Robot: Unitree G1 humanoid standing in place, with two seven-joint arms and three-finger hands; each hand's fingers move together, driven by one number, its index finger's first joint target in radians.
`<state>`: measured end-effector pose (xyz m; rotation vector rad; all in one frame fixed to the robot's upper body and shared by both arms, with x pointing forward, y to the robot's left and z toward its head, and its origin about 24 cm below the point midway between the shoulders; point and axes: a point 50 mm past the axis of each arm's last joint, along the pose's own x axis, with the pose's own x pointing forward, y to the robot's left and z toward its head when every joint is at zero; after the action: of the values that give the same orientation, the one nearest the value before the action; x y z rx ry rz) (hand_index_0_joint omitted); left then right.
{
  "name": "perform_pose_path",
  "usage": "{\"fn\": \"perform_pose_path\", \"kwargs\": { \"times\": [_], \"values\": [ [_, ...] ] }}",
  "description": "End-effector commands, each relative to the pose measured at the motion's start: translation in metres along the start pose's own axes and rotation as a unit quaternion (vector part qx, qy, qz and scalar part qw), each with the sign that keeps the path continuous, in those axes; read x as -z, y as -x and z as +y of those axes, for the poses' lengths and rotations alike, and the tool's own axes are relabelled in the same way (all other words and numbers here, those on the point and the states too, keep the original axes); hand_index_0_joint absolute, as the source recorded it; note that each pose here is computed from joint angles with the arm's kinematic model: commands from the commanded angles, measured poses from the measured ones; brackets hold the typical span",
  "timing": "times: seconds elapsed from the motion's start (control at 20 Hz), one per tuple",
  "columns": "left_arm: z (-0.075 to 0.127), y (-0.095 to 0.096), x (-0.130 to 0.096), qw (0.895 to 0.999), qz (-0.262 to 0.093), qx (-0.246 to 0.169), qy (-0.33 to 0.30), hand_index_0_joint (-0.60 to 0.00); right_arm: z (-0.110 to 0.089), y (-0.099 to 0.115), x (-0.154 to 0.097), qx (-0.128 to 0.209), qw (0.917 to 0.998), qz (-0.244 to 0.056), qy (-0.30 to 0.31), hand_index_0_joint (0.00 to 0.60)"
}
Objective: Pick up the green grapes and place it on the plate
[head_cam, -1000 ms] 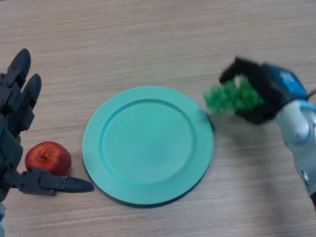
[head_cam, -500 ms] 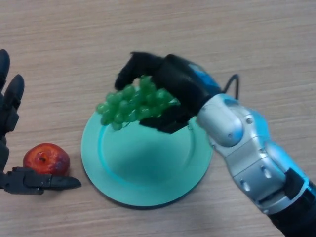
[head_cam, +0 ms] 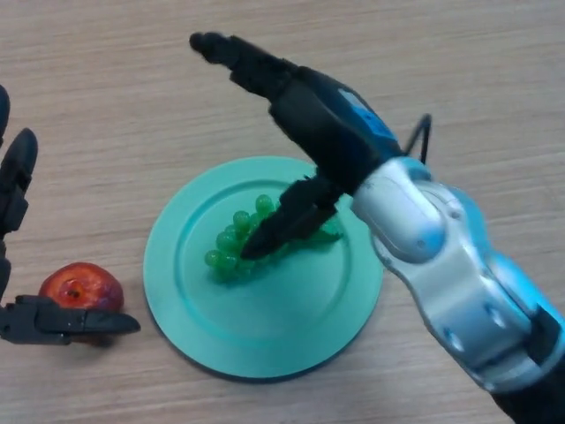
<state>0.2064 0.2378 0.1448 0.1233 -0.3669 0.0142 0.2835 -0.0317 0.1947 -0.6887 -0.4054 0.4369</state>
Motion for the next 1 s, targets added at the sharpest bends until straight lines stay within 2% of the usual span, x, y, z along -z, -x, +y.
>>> {"fn": "perform_pose_path", "kwargs": {
  "times": [0.05,0.2,0.25,0.3,0.35,0.4,0.45,0.5,0.55,0.75,1.0],
  "values": [
    [0.010,-0.001,-0.038,0.993,-0.103,-0.002,-0.053,0.000,-0.045,0.019,-0.013,0.094,0.9939,-0.047,-0.034,0.000],
    [0.005,0.000,-0.040,0.993,-0.108,0.003,-0.049,0.000,-0.055,0.050,0.000,0.106,0.9873,-0.027,-0.116,0.000],
    [0.003,0.000,-0.041,0.993,-0.111,0.005,-0.047,0.000,-0.059,0.068,0.005,0.113,0.9822,-0.022,-0.149,0.000],
    [0.003,0.001,-0.041,0.993,-0.111,0.004,-0.046,0.000,-0.062,0.075,0.007,0.120,0.9786,-0.023,-0.166,0.000],
    [0.001,0.001,-0.041,0.993,-0.108,0.005,-0.046,0.000,-0.068,0.089,0.011,0.140,0.9686,-0.020,-0.205,0.000],
    [0.001,0.000,-0.042,0.993,-0.106,0.006,-0.048,0.000,-0.069,0.094,0.011,0.147,0.9641,-0.023,-0.220,0.000],
    [-0.001,-0.001,-0.041,0.994,-0.100,0.009,-0.052,0.000,-0.070,0.104,0.010,0.160,0.9554,-0.036,-0.245,0.000],
    [-0.002,-0.002,-0.041,0.994,-0.099,0.010,-0.053,0.000,-0.069,0.106,0.009,0.164,0.9514,-0.042,-0.257,0.000],
    [-0.004,-0.002,-0.043,0.994,-0.098,0.011,-0.054,0.000,-0.067,0.110,0.006,0.169,0.9434,-0.052,-0.281,0.000],
    [-0.005,-0.003,-0.046,0.993,-0.100,0.011,-0.057,0.000,-0.057,0.107,-0.005,0.165,0.9405,-0.073,-0.288,0.000],
    [-0.009,-0.003,-0.052,0.992,-0.105,0.019,-0.067,0.000,-0.058,0.108,-0.012,0.160,0.9386,-0.087,-0.293,0.000]
  ]
}}
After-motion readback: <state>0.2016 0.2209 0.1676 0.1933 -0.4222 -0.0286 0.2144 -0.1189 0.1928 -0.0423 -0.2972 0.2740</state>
